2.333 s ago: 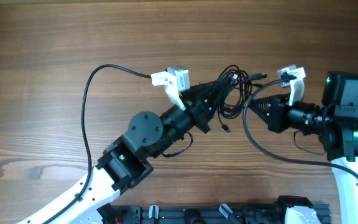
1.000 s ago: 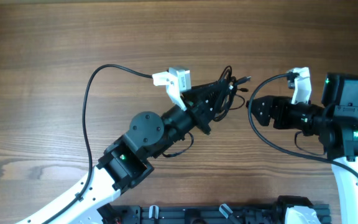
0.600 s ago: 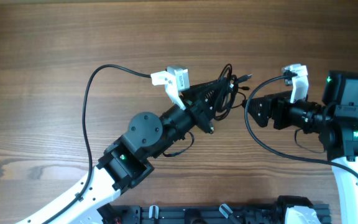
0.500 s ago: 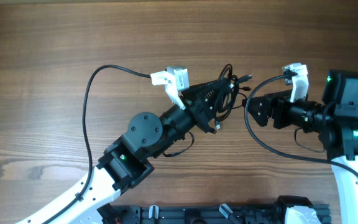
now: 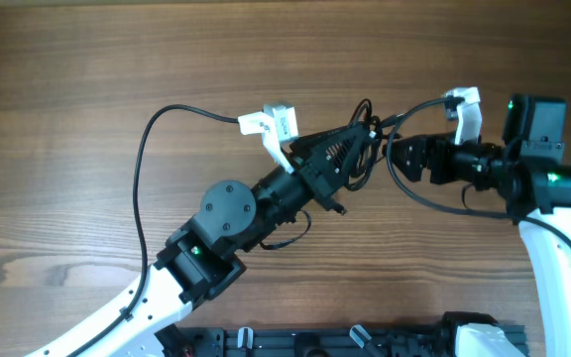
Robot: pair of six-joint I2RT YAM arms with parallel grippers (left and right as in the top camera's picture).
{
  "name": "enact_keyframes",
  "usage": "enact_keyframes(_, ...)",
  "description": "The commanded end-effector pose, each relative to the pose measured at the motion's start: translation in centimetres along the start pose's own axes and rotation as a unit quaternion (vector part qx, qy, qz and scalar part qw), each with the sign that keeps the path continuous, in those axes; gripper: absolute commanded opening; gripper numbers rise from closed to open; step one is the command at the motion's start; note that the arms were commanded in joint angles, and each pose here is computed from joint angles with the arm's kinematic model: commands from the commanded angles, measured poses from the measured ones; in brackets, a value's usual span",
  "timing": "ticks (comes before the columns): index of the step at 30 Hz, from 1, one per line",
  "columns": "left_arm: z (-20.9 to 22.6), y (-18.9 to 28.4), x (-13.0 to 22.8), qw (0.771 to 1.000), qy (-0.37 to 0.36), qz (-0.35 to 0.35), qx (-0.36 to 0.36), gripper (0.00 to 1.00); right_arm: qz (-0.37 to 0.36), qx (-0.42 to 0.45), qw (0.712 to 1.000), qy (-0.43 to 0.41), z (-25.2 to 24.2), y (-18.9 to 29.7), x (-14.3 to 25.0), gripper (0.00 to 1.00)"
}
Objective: Untangle cables
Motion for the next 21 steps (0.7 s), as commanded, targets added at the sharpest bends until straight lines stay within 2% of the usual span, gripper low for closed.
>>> enact_keyframes(1, -1.2, 0.2, -0.5, 1.0, 0.007, -0.001, 0.023, 0.04, -0.001, 0.04, 0.997, -0.061, -1.8, -0.9, -0.3, 0.93)
enact_keyframes(12, -1.6, 0.3, -0.4, 0.999, 0.007, 0.007, 0.035, 0.04, 0.005, 0.077, 0.991, -0.111, -4.3, -2.5, -0.5, 0.94)
enact_keyframes(16, -3.0, 0.7, -0.4, 0.997, 0.003, 0.019, 0.076, 0.04, 0.004, 0.126, 0.982, -0.14, -5.5, -2.4, -0.3, 0.95)
enact_keyframes(21, -3.3, 1.3, -1.3, 0.997, -0.003, 0.006, 0.077, 0.04, 0.009, 0.166, 0.974, -0.156, -6.3, -2.1, 0.1, 0.95)
Point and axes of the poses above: each gripper's point midway between its finger pads, its own y axis back along the fingers, its own z axis along the line the jaws close on, x = y × z, the point moved 6 cm from there along y, back along the fingers, and after that the axes turned 8 degrees about y, right-handed, at the moved point
